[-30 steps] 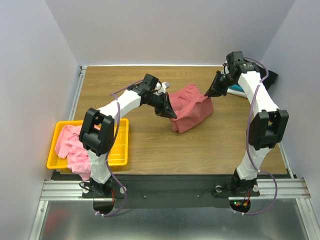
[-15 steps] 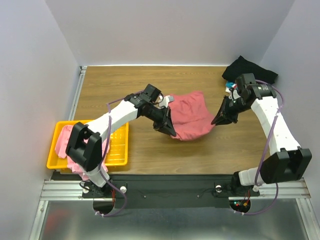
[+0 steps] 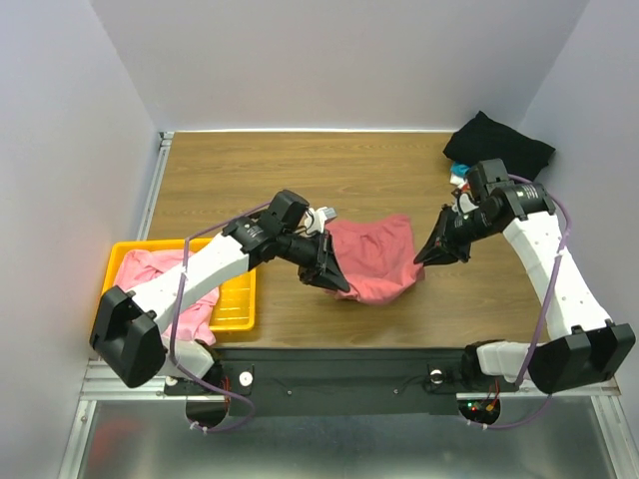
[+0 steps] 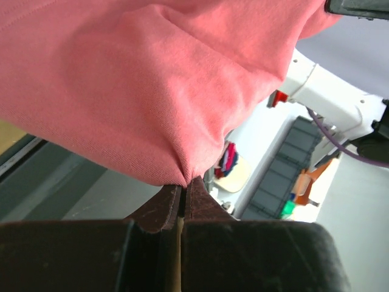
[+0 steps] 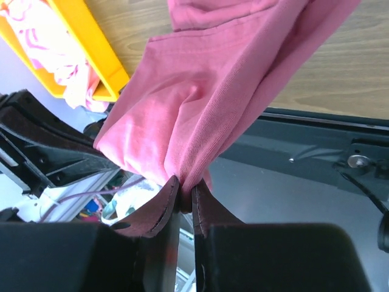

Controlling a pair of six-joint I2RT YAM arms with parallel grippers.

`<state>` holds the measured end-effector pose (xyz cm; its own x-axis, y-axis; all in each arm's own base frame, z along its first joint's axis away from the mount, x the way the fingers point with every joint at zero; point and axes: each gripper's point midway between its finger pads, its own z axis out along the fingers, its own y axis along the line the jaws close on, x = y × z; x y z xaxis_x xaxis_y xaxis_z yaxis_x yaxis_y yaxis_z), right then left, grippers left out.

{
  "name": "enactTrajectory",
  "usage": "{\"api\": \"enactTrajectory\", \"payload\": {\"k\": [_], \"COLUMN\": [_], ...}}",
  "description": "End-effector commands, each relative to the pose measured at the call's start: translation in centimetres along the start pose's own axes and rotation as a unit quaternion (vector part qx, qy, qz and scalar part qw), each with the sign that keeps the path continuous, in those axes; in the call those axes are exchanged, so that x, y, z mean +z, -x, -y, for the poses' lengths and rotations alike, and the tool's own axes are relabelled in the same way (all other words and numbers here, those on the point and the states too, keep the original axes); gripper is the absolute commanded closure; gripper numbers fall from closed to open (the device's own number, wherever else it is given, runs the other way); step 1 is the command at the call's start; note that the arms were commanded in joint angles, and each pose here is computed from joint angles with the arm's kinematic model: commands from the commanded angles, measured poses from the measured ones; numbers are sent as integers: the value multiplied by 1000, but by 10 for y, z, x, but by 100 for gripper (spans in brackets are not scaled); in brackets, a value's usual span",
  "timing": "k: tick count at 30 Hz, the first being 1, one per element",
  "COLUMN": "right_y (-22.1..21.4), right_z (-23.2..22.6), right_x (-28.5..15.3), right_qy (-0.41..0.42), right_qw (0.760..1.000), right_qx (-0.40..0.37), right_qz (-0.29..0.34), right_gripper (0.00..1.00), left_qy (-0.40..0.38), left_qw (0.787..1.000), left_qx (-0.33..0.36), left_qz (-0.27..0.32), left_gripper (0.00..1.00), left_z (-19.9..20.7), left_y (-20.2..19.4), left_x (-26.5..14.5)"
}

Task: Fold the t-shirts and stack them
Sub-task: Fold the tshirt

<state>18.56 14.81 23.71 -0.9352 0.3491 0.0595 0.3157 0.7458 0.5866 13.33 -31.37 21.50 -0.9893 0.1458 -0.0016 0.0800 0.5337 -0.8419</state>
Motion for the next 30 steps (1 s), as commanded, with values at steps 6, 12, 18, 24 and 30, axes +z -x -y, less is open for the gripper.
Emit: {"api": "enactTrajectory", "payload": {"k": [6,12,18,24,30], "right_y": [44,71,96,129,161], "right_z": [-10,-16,-31,-42,-49], "right_x": [4,23,25,40,53], "right_qy": [-27,-15,-5,-2,-6], "right_qw": [998,998,996,995,993], "right_qx": [-24,-25,-38,-47,-62], "right_qz": [44,61,84,91,102], "right_gripper": [100,100,99,100,100], "left_qy": [-37,-27,-34,-40,-41], "left_qw": [999,999,998,998,997], "left_qx": [20,21,28,21,9], "left_qz": [21,35,37,53,64], "left_gripper": [100,100,100,100,100], "left_z": [5,-11,-11,-17,-31], "left_y": [29,59,82,105,124], "left_x": [15,16,17,11,8]}}
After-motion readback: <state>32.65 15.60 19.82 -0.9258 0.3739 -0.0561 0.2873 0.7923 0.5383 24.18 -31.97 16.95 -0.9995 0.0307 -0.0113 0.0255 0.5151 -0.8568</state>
